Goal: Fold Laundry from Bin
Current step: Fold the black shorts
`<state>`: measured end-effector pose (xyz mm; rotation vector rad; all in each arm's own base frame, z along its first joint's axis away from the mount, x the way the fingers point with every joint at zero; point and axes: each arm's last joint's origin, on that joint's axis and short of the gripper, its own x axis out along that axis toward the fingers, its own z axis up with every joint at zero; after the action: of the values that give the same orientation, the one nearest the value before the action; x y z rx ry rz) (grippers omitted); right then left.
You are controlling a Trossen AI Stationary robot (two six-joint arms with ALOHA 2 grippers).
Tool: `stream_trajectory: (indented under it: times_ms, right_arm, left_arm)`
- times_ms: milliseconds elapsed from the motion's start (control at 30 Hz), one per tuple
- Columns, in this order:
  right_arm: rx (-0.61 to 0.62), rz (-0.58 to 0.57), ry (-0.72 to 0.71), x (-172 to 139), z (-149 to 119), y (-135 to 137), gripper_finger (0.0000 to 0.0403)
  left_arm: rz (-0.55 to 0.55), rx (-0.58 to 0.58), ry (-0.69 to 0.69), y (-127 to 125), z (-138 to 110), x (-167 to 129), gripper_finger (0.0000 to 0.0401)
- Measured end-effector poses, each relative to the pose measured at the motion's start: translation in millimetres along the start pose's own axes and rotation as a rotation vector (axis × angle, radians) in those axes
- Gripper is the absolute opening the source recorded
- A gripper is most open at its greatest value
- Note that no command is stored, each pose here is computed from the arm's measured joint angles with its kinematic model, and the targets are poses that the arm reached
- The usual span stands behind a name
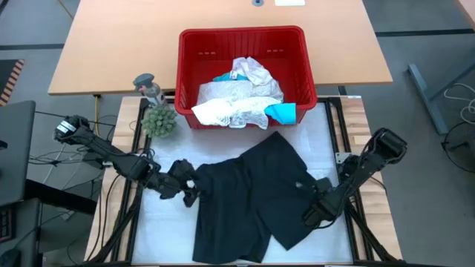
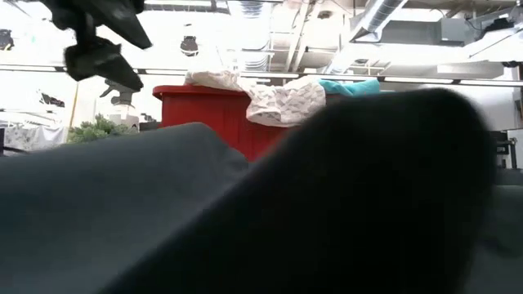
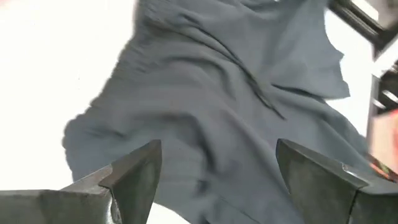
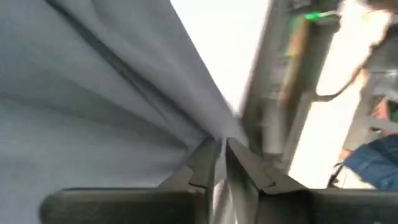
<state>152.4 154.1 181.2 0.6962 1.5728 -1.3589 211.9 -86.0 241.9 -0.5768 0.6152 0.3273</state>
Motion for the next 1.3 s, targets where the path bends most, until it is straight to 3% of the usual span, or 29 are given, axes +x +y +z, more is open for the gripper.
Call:
stream_trajectory:
  times_ms: [133,233,333,500,700,867,967,1133,1300]
  right_arm:
    - [-0.026,0.044,-0.023,-16,3,-18,0.0100]
    - [-0.034,0.111,-0.023,-26,5,-30,0.0124]
    - [-0.028,0.249,-0.055,-36,5,-38,0.0157]
    - [-0.029,0.460,-0.100,-46,6,-40,0.0212]
    - [-0.019,0.479,-0.121,-45,4,-30,0.0229]
    - [-0.022,0.491,-0.116,-42,-1,-20,0.0228]
    - [-0.028,0.487,-0.119,-40,-4,-15,0.0228]
    - [-0.042,0.492,-0.121,-37,-8,-8,0.0228]
    - [-0.050,0.490,-0.124,-36,-8,-7,0.0228]
  left_arm:
    - [0.065,0.030,0.004,17,17,10,0.0302]
    - [0.132,-0.015,0.041,37,29,17,0.0302]
    - [0.181,-0.108,0.125,63,34,25,0.0302]
    - [0.234,-0.162,0.193,100,34,35,0.0302]
    - [0.230,-0.287,0.191,129,26,46,0.0302]
    - [0.106,-0.464,0.187,138,19,56,0.0302]
    - [0.087,-0.530,0.192,136,15,60,0.0302]
    - [0.102,-0.565,0.235,132,7,69,0.0302]
    - [0.049,-0.583,0.262,124,1,85,0.0302]
